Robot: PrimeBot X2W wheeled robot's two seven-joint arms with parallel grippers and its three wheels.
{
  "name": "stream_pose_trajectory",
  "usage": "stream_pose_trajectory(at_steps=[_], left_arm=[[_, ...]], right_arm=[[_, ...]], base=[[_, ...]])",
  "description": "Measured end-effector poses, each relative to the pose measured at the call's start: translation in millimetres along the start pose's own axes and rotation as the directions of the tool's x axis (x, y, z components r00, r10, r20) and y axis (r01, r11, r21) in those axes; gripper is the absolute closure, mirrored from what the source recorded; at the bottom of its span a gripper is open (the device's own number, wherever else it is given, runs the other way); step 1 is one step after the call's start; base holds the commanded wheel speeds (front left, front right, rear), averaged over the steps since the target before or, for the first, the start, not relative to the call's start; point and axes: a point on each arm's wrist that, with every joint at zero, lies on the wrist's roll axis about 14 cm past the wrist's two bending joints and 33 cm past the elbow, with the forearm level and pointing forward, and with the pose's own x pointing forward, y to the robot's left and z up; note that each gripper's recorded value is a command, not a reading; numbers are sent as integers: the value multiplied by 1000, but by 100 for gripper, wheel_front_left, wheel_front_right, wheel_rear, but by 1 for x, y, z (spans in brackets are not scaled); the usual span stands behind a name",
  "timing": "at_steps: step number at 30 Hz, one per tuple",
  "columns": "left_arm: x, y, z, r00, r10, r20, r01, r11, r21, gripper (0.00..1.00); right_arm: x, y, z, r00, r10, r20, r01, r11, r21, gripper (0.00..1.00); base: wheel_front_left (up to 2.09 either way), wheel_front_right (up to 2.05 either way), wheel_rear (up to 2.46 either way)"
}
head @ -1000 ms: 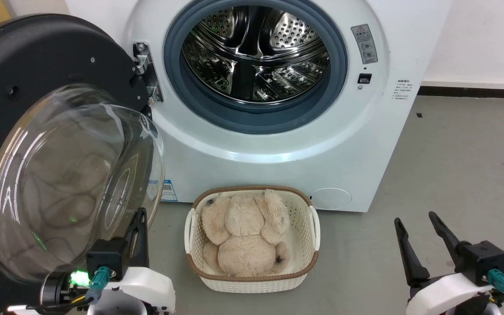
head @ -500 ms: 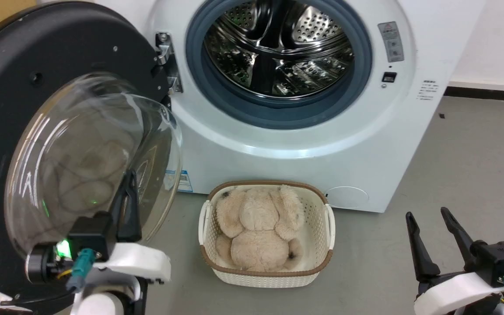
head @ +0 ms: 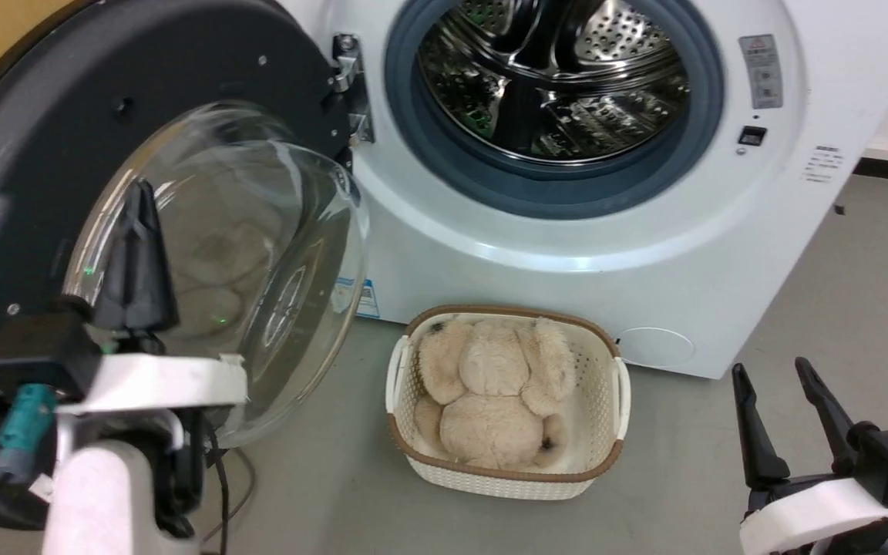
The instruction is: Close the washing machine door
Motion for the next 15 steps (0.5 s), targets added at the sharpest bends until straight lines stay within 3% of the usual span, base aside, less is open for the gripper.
stream_pose_trajectory(at_steps=[15], left_arm=[[11,69,70,966,143,216,-145,989,-8,100]], right_arm=[[19,19,-2,998,58,21,-58,998,26,0]], base=[[0,0,0]])
